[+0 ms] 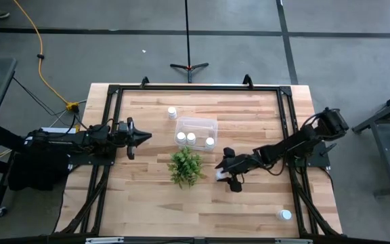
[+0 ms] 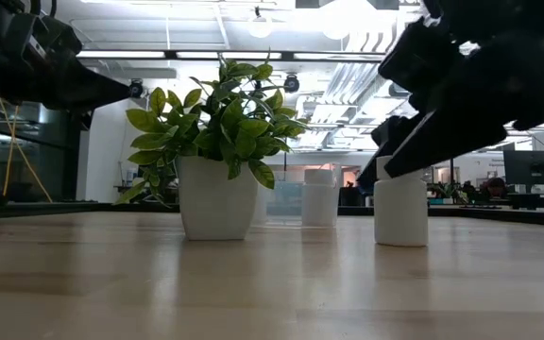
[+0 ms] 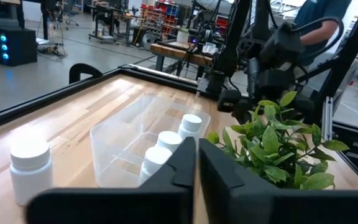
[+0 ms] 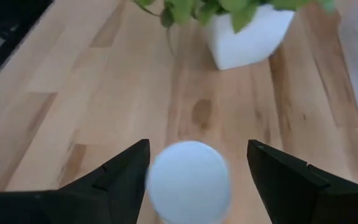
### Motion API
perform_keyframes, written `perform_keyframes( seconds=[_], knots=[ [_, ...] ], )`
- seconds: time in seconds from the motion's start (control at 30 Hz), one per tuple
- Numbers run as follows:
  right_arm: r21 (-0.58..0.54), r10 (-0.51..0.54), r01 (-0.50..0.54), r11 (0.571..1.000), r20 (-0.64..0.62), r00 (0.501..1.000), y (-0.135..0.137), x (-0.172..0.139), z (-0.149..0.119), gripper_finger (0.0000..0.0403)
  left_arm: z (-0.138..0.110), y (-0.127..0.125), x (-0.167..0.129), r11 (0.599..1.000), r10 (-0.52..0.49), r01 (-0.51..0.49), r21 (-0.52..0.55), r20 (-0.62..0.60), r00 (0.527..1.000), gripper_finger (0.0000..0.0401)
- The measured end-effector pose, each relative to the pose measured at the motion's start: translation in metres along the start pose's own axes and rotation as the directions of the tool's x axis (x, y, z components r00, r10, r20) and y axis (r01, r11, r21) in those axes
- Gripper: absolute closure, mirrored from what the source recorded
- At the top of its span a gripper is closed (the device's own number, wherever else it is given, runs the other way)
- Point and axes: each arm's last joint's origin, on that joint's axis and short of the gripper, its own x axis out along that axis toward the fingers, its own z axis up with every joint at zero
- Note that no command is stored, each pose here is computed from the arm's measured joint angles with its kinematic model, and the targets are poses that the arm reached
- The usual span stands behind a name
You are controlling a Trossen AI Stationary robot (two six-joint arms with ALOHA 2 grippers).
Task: Pick and place pill bottles into a basket
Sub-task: Put the white pill bottle in the transparent bin
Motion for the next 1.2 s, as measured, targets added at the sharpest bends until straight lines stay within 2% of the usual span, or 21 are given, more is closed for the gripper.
perform_keyframes(
  seconds=[0.07, 0.17, 0.27, 0.5, 0.63, 0.73, 0.83, 0.93, 1.1, 1.2],
  knots=[
    [0.002, -0.006, 0.006, 1.0, -0.009, 1.0, -0.0013, -0.0004, -0.0005, 0.0144, 0.0, 0.0, 0.0, 1.0, 0.001, -0.001, 0.0, 0.0, 1.0, 0.0323],
    [0.0, 0.001, -0.001, 1.0, -0.012, 1.0, -0.0012, -0.0005, -0.0007, 0.0144, 0.0002, 0.0002, 0.0, 1.0, 0.007, -0.007, 0.0, 0.003, 1.0, 0.0311],
    [-0.003, 0.008, -0.008, 1.0, -0.041, 0.999, -0.0007, -0.0006, -0.0034, 0.0144, 0.0002, 0.0002, 0.0, 1.0, 0.008, -0.008, 0.0, 0.003, 1.0, 0.0321],
    [-0.003, -0.001, 0.0, 1.0, -0.054, 0.999, -0.0012, -0.0007, -0.0048, 0.0144, 0.0001, 0.0, 0.0, 1.0, 0.0, 0.0, 0.0, 0.001, 1.0, 0.0379],
    [-0.002, 0.006, -0.007, 1.0, -0.056, 0.998, -0.0009, -0.0007, -0.0047, 0.0144, 0.0, -0.0001, 0.0, 1.0, -0.003, 0.003, 0.0, 0.0, 1.0, 0.0378],
    [-0.002, 0.006, -0.007, 1.0, -0.056, 0.998, -0.0009, -0.0007, -0.0047, 0.0146, 0.0, -0.0001, 0.0, 1.0, -0.003, 0.003, 0.0, 0.0, 1.0, 0.0347],
    [-0.002, 0.006, -0.006, 1.0, -0.056, 0.998, -0.0009, -0.0007, -0.0047, 0.0159, 0.0001, 0.0002, 0.0, 1.0, 0.008, -0.008, 0.0, 0.003, 1.0, 0.0309],
    [0.01, 0.006, -0.006, 1.0, -0.055, 0.998, -0.0009, -0.0008, -0.0046, 0.0183, 0.0003, 0.0007, 0.0, 1.0, 0.023, -0.023, 0.0, 0.007, 1.0, 0.0296],
    [0.06, 0.006, -0.003, 0.998, -0.053, 0.999, -0.0009, -0.0009, -0.0042, 0.0238, 0.0004, 0.0006, 0.0, 1.0, 0.023, -0.023, -0.001, 0.008, 1.0, 0.0317],
    [0.079, 0.006, -0.001, 0.997, -0.053, 0.999, -0.0009, -0.0009, -0.0042, 0.024, 0.0004, 0.0006, 0.0, 1.0, 0.023, -0.023, -0.001, 0.008, 1.0, 0.0342]
  ],
)
